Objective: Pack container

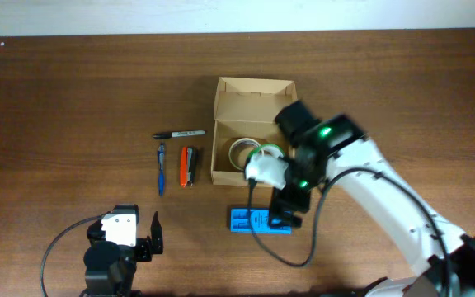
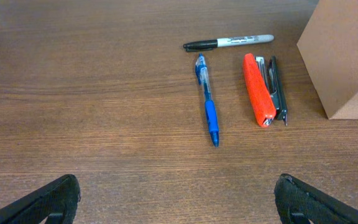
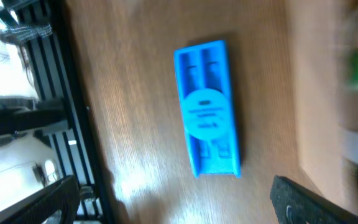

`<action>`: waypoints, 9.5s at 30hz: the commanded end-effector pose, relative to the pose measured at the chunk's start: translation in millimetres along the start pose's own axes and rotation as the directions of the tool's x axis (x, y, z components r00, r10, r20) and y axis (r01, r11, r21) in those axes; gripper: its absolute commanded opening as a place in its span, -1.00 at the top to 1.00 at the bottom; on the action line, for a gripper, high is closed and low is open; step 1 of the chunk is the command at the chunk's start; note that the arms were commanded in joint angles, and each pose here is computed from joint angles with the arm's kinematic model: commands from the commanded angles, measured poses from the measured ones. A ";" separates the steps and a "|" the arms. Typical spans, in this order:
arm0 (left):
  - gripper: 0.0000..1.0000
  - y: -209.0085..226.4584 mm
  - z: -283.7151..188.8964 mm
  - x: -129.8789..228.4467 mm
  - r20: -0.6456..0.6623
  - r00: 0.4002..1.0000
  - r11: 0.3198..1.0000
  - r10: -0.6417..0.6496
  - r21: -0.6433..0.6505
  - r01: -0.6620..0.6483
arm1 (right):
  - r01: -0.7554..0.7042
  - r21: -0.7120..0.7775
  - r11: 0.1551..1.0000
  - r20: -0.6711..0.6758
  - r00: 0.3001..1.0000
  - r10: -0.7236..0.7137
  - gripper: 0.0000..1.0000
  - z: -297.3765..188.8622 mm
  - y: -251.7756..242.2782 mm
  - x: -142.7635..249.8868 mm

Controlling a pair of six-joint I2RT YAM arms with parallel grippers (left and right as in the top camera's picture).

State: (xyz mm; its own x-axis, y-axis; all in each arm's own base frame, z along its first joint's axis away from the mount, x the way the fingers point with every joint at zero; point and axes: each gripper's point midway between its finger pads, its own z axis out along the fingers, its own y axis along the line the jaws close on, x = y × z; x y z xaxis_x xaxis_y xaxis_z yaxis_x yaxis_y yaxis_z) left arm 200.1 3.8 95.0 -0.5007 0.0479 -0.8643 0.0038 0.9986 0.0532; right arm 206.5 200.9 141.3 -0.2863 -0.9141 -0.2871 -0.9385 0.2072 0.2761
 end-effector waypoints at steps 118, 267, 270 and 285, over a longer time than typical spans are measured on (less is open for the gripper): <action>-0.99 0.4 0.9 1.6 0.001 1.000 1.000 0.019 -0.001 -0.019 | -0.466 0.609 0.641 0.185 0.870 0.457 0.42 23.2 -164.3 -85.5; -0.99 0.4 0.9 1.6 0.001 1.000 1.000 0.019 -0.001 -0.019 | -0.502 0.452 0.738 0.415 0.850 0.324 -0.98 -159.0 -68.5 -39.0; -0.99 0.3 0.9 1.6 0.001 1.000 1.000 0.019 -0.001 -0.019 | -0.540 0.450 0.711 0.468 0.821 0.327 -0.98 -170.8 -52.0 -9.6; -0.99 0.3 0.9 1.6 0.001 1.000 1.000 0.019 -0.001 -0.019 | -0.644 0.466 0.607 0.762 0.641 0.095 -0.98 -166.5 57.8 88.5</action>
State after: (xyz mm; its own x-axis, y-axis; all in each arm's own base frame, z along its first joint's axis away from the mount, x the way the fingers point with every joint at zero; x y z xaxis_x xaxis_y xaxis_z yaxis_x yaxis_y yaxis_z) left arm 200.2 3.8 95.3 -0.4990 0.0479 -0.8653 0.0037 0.9986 0.0532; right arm 172.2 77.8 294.4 -0.4144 -0.3695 -0.8317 -0.5021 0.8550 -0.1297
